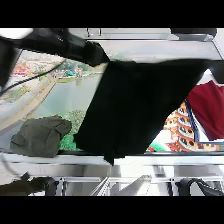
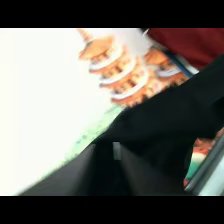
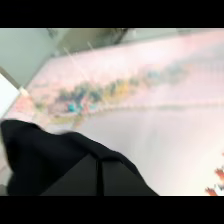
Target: Fold the shirts.
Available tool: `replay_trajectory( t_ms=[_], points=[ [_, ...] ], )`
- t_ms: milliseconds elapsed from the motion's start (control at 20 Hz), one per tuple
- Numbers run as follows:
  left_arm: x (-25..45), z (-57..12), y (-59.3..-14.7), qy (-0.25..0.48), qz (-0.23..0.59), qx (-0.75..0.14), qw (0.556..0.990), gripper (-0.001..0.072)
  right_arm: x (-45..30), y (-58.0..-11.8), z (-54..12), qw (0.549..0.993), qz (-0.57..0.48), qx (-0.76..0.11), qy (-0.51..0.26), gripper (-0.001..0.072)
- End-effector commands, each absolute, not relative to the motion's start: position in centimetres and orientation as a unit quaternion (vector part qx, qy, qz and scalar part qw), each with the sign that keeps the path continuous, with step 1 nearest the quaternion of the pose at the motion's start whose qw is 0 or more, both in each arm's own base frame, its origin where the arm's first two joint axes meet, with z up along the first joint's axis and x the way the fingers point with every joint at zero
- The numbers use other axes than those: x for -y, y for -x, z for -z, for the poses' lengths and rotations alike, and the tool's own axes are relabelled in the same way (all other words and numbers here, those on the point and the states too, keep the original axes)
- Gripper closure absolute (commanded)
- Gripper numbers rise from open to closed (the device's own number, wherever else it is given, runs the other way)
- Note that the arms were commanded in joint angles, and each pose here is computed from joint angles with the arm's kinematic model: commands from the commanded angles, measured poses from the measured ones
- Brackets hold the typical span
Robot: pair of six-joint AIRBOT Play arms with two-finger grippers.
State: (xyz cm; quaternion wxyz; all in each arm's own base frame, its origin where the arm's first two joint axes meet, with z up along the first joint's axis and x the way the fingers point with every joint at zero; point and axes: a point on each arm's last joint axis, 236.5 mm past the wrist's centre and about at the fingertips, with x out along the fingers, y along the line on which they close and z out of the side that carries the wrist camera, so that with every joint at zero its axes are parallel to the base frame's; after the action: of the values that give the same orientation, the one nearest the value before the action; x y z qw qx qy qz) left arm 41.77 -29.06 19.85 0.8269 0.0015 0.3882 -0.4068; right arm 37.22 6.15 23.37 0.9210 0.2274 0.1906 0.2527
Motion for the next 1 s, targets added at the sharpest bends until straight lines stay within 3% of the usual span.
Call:
replay_trajectory(
  t_ms=[0,50,100,200,350,550,950],
  points=[
    [26.7,-13.0,-46.0,0.017,0.367,-0.448,0.815,0.0367,-3.5,-42.3,-15.3,0.904,-0.217,-0.257,-0.262,0.0622],
    [25.2,-12.7,-46.7,0.024,0.354,-0.453,0.818,0.0367,-2.4,-43.2,-14.7,0.905,-0.205,-0.260,-0.268,0.0392],
    [23.4,-12.7,-47.1,0.031,0.341,-0.458,0.820,0.0367,-1.6,-43.6,-14.7,0.904,-0.203,-0.261,-0.271,0.0245],
    [18.9,-12.7,-46.9,0.058,0.307,-0.490,0.814,0.0367,-0.8,-43.1,-15.0,0.902,-0.207,-0.267,-0.268,0.0230],
    [12.5,-11.0,-43.8,0.111,0.255,-0.584,0.763,0.0367,0.0,-40.1,-11.8,0.877,-0.189,-0.349,-0.272,0.0230],
    [8.4,-6.5,-38.4,0.171,0.206,-0.660,0.702,0.0367,-3.1,-33.1,-3.8,0.781,-0.190,-0.494,-0.332,0.0230],
    [8.4,4.7,-30.4,0.225,0.133,-0.667,0.698,0.0367,-10.5,-19.4,8.1,0.643,-0.137,-0.604,-0.451,0.0230]
  ],
)
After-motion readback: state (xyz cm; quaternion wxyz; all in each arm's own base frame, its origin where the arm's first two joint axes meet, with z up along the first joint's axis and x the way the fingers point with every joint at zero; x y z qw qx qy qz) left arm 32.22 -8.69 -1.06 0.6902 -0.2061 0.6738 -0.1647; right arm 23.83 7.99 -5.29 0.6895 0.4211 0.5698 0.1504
